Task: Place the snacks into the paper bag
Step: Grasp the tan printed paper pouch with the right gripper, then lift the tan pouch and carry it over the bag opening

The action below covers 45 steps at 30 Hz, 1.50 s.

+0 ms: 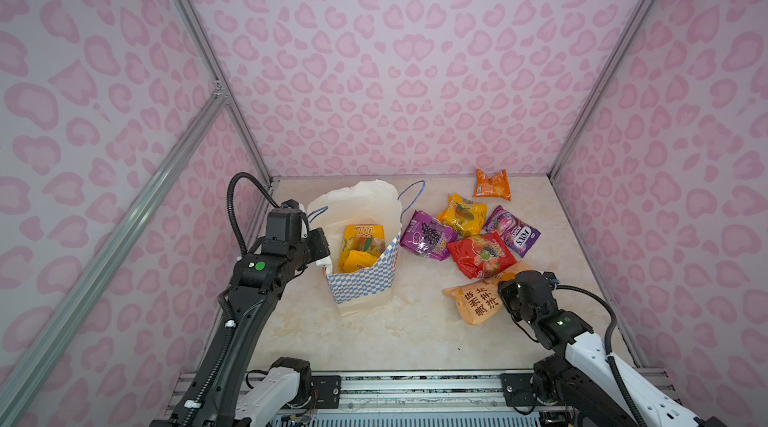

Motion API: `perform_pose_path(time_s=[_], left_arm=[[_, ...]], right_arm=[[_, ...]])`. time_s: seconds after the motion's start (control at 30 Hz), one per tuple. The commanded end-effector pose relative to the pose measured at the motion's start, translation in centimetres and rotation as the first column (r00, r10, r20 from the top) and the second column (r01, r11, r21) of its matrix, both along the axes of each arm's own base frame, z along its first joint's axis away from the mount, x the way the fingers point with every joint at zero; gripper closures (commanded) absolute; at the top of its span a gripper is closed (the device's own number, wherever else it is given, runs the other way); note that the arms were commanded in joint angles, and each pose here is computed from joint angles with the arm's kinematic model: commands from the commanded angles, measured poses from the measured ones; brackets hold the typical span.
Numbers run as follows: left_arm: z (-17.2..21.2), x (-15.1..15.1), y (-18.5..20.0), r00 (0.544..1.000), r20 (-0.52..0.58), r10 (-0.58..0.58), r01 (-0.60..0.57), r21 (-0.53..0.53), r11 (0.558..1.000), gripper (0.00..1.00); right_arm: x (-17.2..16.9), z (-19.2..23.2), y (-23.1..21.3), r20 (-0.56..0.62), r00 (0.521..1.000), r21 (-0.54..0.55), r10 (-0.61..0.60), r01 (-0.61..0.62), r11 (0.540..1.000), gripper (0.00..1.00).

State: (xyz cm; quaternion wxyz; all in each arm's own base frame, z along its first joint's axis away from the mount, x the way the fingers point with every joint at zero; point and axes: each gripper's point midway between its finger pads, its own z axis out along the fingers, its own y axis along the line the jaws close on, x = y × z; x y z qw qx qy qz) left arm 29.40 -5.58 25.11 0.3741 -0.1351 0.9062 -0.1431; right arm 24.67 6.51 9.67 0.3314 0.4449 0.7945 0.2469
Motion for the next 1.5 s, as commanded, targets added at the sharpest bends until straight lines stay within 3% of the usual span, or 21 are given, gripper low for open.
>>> perform_pose_path(time_s=[0.0,0.3,0.5,0.67,1.0,1.13,1.23,1.47], left_arm=[[0.9,0.8,0.0,0.999,0.050,-0.001,0.001,0.000,1.000,0.97],[1.0,0.7,0.0,0.999,0.054,-0.003,0.003,-0.004,1.000,0.97],[1.3,0.6,-0.1,0.998,0.063,-0.005,0.006,-0.007,1.000,0.97],[1.4,0.6,-0.1,0.998,0.069,-0.006,0.007,-0.010,1.000,0.97],[1.6,0.6,-0.1,0.997,0.077,-0.012,0.013,-0.015,1.000,0.97],[1.5,0.7,-0.3,0.997,0.076,-0.025,0.027,-0.022,0.999,0.97],[1.3,0.8,-0.5,0.997,0.070,-0.033,0.035,-0.026,0.999,0.97],[1.3,0.8,-0.4,0.997,0.072,-0.032,0.033,-0.022,0.999,0.96]], right_arm=[[-0.1,2.5,-0.7,0.033,0.999,-0.128,0.040,-0.035,0.991,0.77],[1.0,11.8,0.1,0.167,0.972,-0.284,0.164,-0.112,0.952,0.79],[2.7,19.3,1.9,0.259,0.916,-0.403,0.306,-0.185,0.896,0.81],[4.2,26.8,5.5,0.362,0.822,-0.492,0.439,-0.232,0.839,0.82],[5.6,41.3,17.2,0.511,0.540,-0.620,0.669,-0.307,0.722,0.83],[6.2,43.1,23.1,0.506,0.436,-0.657,0.744,-0.364,0.660,0.82],[7.1,42.5,27.3,0.463,0.389,-0.680,0.796,-0.420,0.601,0.83],[8.9,37.6,34.4,0.360,0.340,-0.694,0.869,-0.525,0.493,0.85]])
